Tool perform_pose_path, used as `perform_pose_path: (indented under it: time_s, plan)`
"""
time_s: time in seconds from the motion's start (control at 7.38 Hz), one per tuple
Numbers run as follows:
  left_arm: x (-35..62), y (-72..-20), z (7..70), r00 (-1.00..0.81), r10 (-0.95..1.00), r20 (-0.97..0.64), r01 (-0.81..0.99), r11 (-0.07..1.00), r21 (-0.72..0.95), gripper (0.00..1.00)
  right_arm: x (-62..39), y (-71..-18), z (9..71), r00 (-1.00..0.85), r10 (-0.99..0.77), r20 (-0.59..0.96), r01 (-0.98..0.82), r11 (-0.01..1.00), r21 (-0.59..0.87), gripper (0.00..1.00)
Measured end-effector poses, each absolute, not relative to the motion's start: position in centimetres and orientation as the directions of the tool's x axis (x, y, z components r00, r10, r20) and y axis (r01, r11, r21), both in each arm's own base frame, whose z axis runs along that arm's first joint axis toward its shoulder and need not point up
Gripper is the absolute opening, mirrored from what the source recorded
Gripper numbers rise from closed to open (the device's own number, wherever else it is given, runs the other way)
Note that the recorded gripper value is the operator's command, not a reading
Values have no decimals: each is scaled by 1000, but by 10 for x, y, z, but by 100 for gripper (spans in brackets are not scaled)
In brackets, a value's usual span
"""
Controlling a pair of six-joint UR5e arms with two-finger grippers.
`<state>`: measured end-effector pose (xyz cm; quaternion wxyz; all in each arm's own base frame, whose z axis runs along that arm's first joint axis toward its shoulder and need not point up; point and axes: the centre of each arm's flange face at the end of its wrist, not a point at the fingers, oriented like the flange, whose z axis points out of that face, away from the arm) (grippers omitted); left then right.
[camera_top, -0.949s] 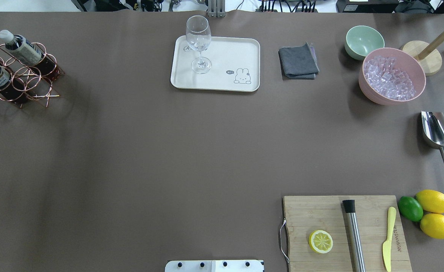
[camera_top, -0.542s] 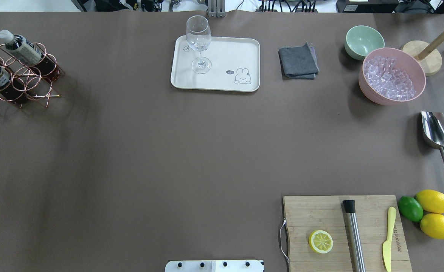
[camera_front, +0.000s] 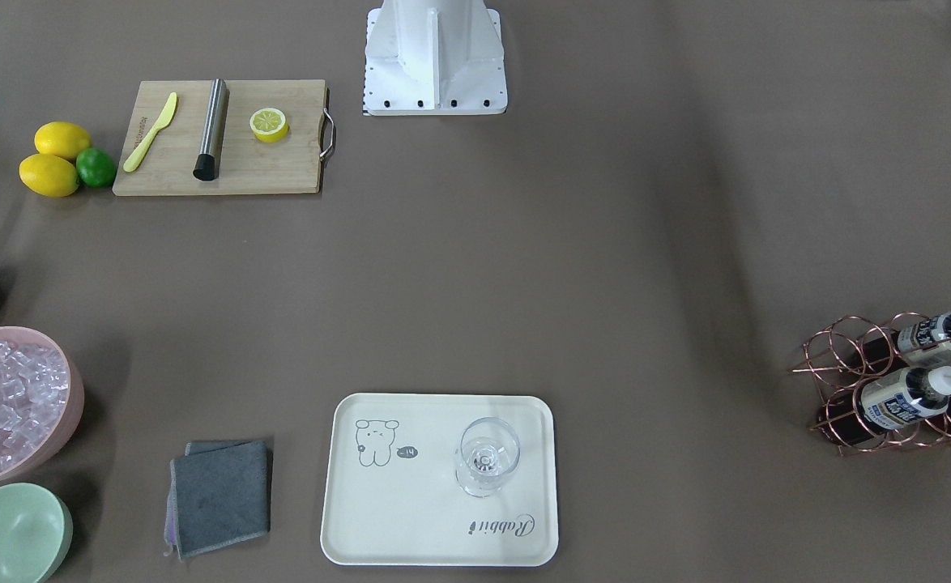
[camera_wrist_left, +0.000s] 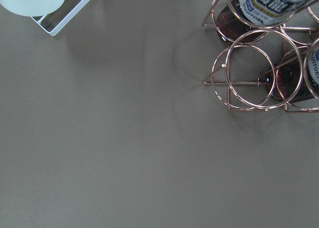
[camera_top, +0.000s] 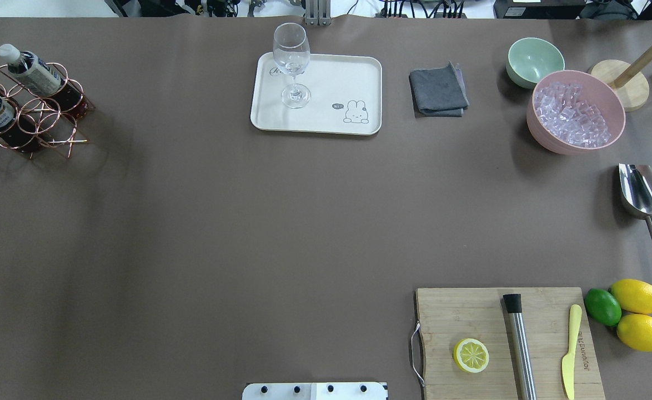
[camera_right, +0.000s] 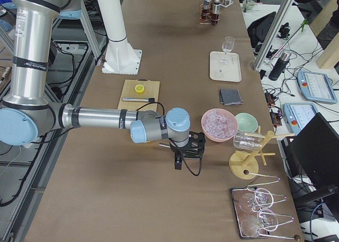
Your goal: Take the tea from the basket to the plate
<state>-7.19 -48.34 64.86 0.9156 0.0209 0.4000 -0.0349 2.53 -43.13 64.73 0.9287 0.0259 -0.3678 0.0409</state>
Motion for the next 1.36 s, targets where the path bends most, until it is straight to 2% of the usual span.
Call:
perform_pose_path:
  time_s: [1.36]
  plan:
    - [-72,-476,654,677,-56,-734,82,997,0,98,26,-432,658,736,66,674,-97,995,9,100]
